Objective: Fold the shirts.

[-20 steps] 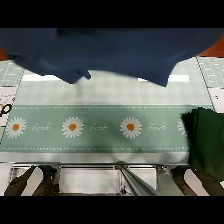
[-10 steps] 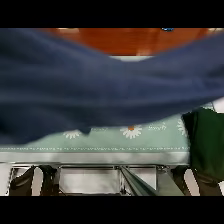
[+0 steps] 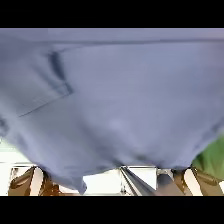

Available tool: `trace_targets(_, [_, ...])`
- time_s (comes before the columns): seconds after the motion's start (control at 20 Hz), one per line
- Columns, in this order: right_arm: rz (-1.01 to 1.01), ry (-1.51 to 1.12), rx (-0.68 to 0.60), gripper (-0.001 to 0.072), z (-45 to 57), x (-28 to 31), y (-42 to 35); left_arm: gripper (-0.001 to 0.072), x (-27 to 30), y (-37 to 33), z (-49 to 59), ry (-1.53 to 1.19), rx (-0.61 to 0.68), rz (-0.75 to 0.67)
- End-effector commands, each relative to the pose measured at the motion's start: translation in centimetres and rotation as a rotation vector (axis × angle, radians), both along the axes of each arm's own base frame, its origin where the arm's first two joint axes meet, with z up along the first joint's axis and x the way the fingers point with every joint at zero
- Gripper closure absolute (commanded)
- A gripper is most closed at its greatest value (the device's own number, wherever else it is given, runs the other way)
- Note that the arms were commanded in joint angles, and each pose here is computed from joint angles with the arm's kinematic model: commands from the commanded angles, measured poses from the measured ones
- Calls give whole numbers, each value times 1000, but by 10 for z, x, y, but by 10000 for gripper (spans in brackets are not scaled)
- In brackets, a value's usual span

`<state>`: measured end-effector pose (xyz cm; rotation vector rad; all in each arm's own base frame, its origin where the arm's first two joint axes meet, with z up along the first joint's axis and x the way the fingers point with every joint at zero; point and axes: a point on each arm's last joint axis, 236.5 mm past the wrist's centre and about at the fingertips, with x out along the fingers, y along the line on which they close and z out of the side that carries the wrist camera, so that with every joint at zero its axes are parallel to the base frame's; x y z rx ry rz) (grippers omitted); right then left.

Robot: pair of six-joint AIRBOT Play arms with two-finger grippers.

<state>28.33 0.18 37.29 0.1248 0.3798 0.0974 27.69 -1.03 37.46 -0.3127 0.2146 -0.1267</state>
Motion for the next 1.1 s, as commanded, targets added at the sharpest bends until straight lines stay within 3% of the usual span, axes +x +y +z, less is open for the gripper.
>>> trace_targets(0.0, [200, 254, 140, 690, -110, 78, 22, 687, 66, -16, -79, 157, -227, -224])
trace_targets(0.1, [238, 349, 174, 691, -171, 136, 34, 687, 116, -12, -138, 286, -285, -253])
trace_targets(0.25, [180, 390, 253, 690, -248, 226, 40, 688, 204, 3, -227, 403, -369, -175])
trace_targets(0.5, [115, 512, 374, 690, -327, 306, 33, 688, 295, 9, -319, 548, -532, -94])
trace_targets(0.65, [155, 599, 375, 690, -350, 307, 39, 688, 313, 9, -336, 588, -585, -96])
trace_targets(1.05, [240, 695, 357, 690, -333, 267, 29, 688, 261, 29, -335, 723, -468, -217])
